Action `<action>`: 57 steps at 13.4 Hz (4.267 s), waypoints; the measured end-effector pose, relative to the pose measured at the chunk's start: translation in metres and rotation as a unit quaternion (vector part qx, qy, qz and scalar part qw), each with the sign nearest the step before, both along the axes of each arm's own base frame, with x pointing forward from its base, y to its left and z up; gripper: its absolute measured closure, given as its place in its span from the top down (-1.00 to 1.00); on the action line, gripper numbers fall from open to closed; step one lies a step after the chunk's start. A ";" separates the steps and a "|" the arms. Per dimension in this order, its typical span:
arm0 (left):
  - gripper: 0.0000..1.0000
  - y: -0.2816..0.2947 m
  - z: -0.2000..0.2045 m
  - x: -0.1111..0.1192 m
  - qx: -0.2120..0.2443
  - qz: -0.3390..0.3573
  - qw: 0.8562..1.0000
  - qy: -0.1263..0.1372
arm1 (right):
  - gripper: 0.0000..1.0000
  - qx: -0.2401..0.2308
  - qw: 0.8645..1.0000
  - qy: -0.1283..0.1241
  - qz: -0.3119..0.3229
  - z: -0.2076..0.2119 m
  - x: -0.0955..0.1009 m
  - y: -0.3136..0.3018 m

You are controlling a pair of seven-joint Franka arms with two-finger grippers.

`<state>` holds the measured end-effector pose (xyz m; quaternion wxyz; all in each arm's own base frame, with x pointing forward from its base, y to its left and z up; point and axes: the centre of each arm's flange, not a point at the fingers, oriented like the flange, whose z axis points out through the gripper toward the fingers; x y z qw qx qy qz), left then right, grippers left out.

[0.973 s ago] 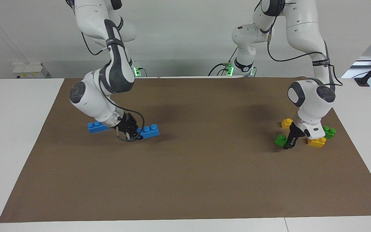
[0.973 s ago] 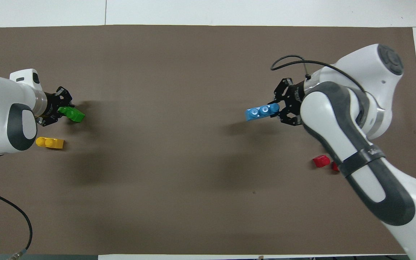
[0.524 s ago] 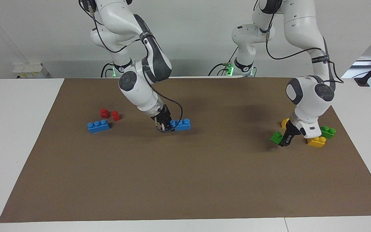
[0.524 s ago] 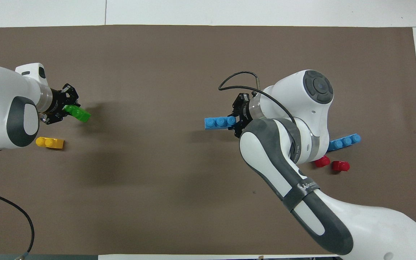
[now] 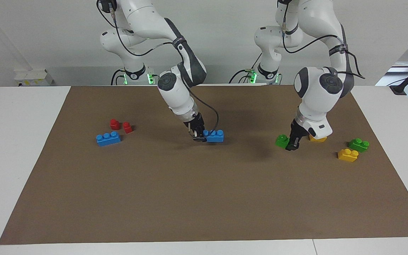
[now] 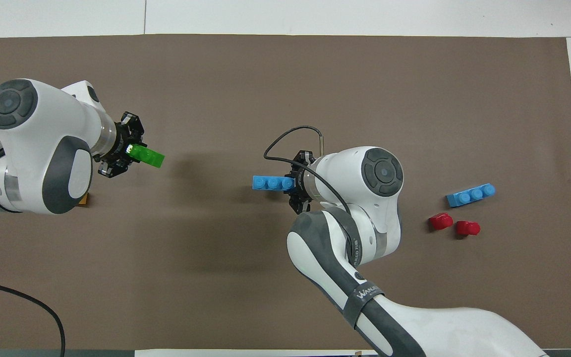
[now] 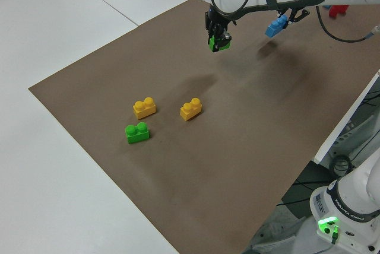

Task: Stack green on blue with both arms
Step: 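Carry the green brick and the blue brick toward the table center, then press the green brick onto the blue brick end between both grippers, then open both grippers and lift away from the joined bricks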

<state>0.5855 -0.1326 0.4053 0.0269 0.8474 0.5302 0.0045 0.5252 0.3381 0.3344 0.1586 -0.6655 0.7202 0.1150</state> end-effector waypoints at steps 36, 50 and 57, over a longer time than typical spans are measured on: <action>-0.31 -0.229 -0.051 -0.139 0.013 0.201 0.977 -0.068 | -0.30 -0.019 1.000 -0.013 -0.011 -0.048 -0.035 0.012; 0.74 -0.225 -0.065 -0.131 0.028 0.179 0.980 -0.082 | -0.30 -0.019 1.000 -0.013 -0.011 -0.048 -0.035 0.012; 1.00 -0.163 -0.028 -0.100 0.058 0.125 0.987 -0.083 | 0.97 -0.022 0.999 -0.009 -0.026 -0.052 -0.026 -0.005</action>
